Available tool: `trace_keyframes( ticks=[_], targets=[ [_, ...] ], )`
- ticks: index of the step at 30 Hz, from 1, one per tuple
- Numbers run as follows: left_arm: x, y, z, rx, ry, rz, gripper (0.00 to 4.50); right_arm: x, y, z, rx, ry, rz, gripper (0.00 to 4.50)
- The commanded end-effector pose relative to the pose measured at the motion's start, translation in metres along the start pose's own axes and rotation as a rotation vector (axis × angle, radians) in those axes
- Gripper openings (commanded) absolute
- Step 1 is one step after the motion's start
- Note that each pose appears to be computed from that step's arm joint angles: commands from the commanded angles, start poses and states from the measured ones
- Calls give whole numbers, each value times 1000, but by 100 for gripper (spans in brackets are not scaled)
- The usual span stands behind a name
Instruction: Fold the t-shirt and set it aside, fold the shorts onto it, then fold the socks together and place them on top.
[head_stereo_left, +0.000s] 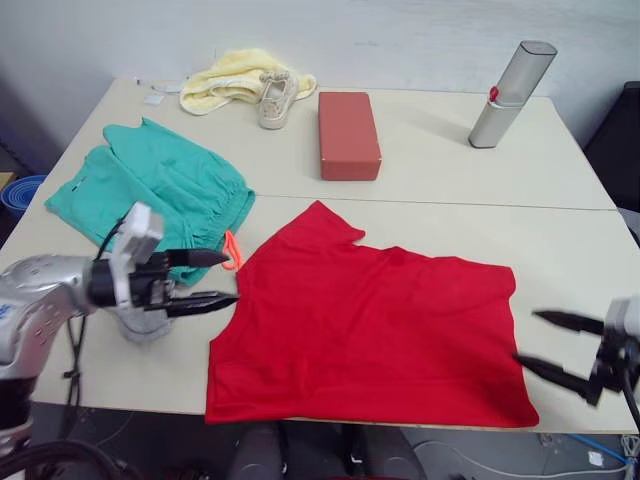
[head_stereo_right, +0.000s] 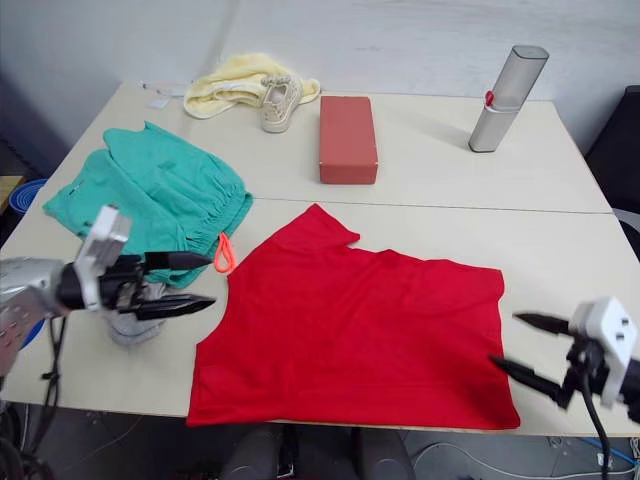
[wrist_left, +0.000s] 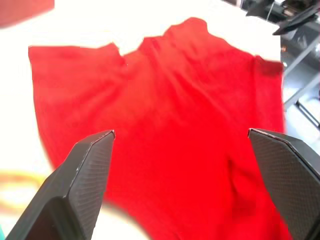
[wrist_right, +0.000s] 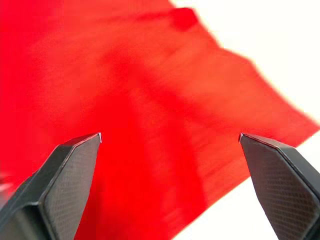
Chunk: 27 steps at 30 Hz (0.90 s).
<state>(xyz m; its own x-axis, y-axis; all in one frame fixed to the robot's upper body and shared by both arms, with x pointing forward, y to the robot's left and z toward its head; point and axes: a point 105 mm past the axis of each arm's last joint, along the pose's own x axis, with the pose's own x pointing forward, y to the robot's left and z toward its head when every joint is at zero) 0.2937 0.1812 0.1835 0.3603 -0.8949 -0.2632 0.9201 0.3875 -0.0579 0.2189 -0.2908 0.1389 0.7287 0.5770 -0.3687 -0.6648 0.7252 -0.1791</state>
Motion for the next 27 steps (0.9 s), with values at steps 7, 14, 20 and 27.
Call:
trace_keyframes(
  ticks=[7,14,20,27],
  targets=[
    [83,79,25,45,29,190,448,31,-62,3,-7,-3,-215,450],
    [127,95,18,2,96,199,448,37,-81,-2,110,48,-232,450],
    [134,106,12,-28,144,270,448,54,-89,-3,224,57,-195,450],
    [129,112,7,-69,173,317,448,81,-92,-11,328,104,-175,450]
  ],
)
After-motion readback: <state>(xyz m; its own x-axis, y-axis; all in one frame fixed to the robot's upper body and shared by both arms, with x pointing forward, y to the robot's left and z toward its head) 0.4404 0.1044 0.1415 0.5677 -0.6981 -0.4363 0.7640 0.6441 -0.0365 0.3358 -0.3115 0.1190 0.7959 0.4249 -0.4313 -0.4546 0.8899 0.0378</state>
